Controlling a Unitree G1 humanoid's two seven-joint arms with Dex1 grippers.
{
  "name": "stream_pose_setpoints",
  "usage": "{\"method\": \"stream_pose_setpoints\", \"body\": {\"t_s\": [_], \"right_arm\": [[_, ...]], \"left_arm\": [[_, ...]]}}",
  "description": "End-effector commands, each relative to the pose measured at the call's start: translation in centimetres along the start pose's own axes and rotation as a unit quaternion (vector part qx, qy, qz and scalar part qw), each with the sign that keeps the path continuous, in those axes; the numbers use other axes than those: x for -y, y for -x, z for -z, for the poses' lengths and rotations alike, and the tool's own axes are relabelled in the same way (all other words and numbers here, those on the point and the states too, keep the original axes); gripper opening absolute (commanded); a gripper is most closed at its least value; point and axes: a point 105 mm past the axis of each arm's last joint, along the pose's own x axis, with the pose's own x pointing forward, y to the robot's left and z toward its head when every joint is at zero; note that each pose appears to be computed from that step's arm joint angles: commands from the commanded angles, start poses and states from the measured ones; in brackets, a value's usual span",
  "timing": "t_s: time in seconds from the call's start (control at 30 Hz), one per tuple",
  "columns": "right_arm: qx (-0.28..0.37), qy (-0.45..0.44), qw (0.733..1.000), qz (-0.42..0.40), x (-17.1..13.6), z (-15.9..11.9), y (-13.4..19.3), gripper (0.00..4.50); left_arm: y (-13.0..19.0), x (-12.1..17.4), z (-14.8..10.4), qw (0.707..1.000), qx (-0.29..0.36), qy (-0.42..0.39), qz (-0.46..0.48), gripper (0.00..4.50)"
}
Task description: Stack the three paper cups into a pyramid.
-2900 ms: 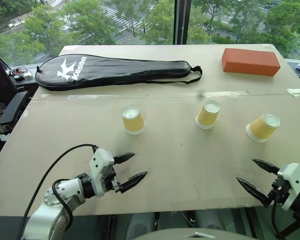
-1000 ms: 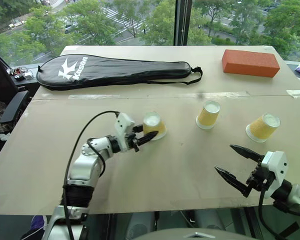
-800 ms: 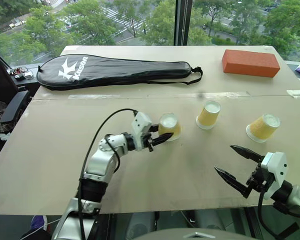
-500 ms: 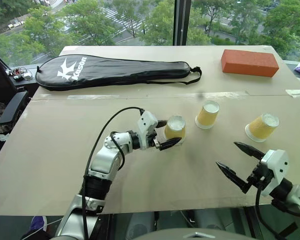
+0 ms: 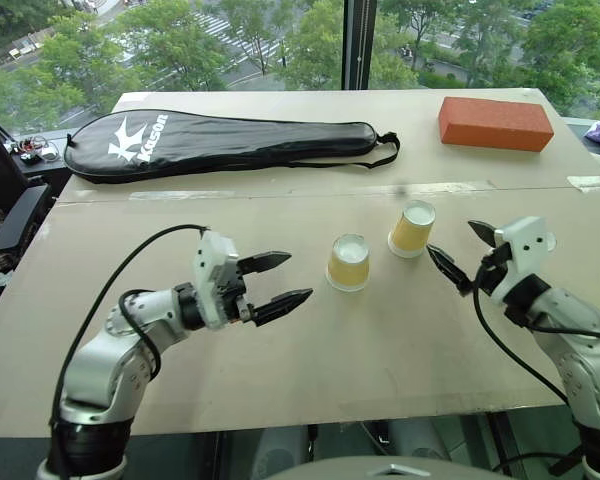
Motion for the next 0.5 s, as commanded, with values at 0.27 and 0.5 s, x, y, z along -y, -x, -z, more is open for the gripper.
{"method": "stream_pose_setpoints", "body": {"t_s": [0.27, 0.5], "right_arm": [[0.004, -0.020, 1.000, -0.006, -0.6, -0.1, -4.7, 4.50], [0.011, -0.015, 1.000, 0.000, 0.1, 0.0, -6.2, 2.85]], "left_arm": [[1.6, 3.3, -0.4, 0.999, -0.001, -0.012, 0.032, 4.40], [1.3, 3.9, -0.2, 0.999, 0.006, -0.001, 0.040, 4.50]]}}
